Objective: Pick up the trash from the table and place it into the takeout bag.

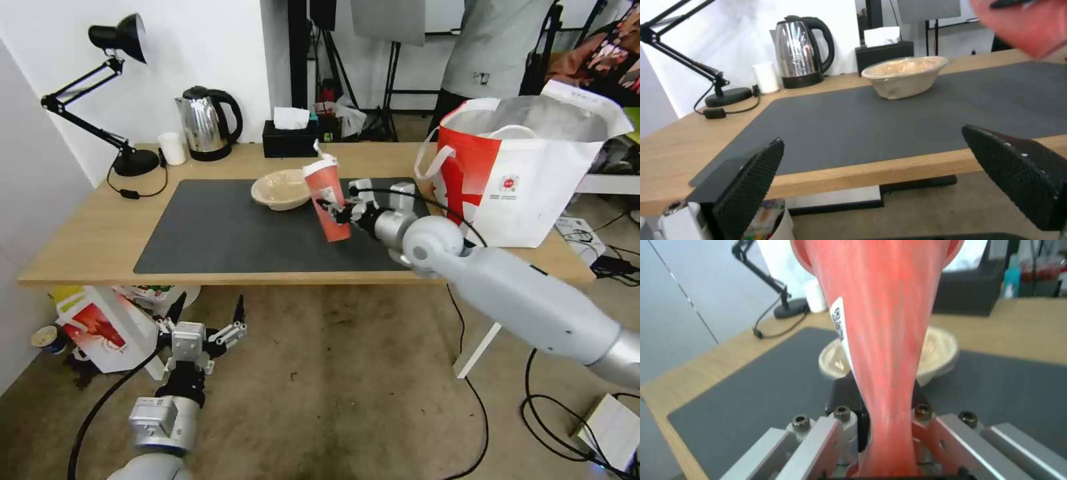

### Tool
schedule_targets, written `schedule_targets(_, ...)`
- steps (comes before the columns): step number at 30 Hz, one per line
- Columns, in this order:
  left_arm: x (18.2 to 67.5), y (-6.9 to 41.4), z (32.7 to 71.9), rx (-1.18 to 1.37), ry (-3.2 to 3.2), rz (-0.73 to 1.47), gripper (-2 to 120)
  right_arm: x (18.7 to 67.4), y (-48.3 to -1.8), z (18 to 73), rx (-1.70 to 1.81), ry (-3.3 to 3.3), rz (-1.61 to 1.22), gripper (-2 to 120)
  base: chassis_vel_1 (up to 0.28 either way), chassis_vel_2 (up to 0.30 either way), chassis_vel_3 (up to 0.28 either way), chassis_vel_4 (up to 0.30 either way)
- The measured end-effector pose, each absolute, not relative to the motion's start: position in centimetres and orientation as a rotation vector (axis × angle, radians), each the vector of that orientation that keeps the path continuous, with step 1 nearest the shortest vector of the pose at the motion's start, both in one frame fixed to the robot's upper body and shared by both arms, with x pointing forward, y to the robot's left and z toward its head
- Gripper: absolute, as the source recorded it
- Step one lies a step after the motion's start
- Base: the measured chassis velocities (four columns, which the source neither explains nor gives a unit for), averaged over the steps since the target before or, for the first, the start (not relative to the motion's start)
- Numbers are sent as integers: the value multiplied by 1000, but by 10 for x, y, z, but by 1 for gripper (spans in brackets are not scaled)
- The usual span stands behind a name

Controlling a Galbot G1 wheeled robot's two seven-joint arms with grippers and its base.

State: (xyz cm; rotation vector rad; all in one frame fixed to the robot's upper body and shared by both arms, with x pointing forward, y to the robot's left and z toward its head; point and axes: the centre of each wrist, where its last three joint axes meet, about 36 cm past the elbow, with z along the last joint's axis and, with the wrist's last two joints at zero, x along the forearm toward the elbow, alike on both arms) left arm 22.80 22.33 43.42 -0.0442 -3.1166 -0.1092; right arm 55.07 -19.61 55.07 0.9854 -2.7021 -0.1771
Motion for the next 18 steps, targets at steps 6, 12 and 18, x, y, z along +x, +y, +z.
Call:
schedule_targets(6, 228, 223, 434, -44, -3117, -109, 100, 548, -214, 574, 990, -2762, -185, 7, 0, 0, 0, 0)
schedule_targets(12, 228, 223, 434, -44, -3117, -109, 100, 547, -232, 600, 1011, -2836, -192, 7, 0, 0, 0, 0)
schedule_targets(18, 228, 223, 434, -44, -3117, -109, 100, 547, -241, 620, 1031, -2887, -182, 7, 0, 0, 0, 0)
